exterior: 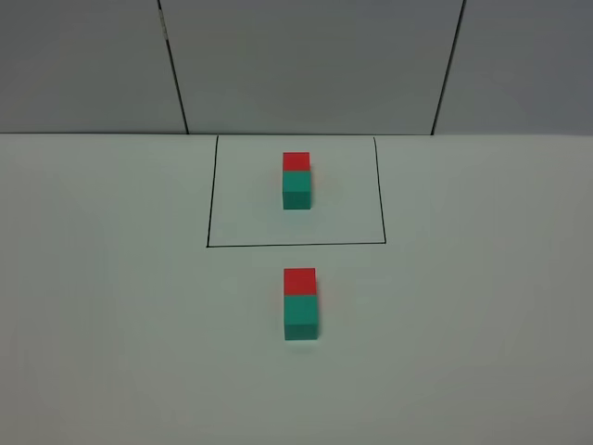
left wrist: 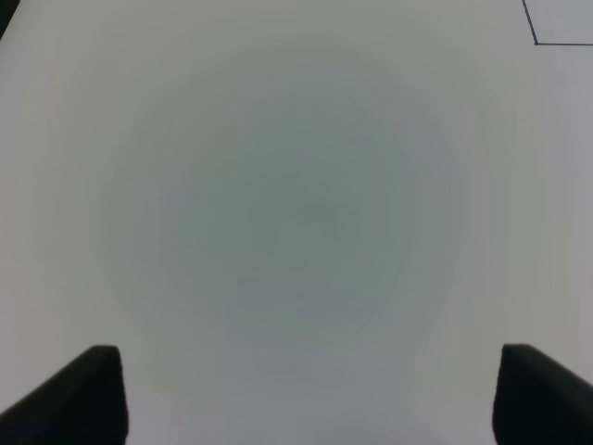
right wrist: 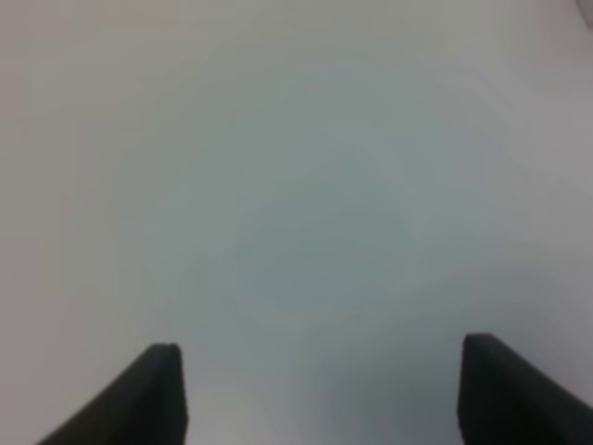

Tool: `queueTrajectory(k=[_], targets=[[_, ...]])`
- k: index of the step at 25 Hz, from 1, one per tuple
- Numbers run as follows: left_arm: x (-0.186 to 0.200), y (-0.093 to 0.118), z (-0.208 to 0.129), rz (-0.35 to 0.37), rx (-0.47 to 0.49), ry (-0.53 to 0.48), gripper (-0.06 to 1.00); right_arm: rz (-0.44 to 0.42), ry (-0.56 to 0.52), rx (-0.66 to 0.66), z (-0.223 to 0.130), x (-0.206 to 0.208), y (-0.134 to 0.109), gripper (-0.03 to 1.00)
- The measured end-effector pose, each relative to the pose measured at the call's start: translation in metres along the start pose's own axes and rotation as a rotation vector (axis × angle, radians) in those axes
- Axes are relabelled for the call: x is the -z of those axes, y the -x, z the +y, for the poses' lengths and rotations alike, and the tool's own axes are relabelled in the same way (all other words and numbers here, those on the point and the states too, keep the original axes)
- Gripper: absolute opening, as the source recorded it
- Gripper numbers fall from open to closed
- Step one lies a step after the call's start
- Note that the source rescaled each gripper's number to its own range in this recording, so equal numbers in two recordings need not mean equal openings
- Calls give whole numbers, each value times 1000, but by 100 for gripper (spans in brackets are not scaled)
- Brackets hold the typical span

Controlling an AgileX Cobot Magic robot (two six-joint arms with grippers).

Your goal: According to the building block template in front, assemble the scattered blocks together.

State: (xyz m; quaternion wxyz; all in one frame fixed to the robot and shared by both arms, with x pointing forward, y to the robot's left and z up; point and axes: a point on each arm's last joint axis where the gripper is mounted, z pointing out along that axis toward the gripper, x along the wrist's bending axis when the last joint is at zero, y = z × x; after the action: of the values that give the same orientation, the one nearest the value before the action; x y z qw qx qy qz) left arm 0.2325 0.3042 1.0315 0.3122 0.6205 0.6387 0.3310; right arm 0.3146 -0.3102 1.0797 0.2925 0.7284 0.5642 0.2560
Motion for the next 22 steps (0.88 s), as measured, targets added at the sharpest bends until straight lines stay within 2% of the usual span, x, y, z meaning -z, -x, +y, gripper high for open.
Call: queueTrajectory(k=[10,16,22], targets=[[0,0,0,0,0,0,87,-44,76,-36,-18,25,14,58],[0,0,0,0,0,0,87,-24,64,-37,-36,17,15,58],[0,0,0,0,0,0,87,3,105,18,-43,20,15,58]])
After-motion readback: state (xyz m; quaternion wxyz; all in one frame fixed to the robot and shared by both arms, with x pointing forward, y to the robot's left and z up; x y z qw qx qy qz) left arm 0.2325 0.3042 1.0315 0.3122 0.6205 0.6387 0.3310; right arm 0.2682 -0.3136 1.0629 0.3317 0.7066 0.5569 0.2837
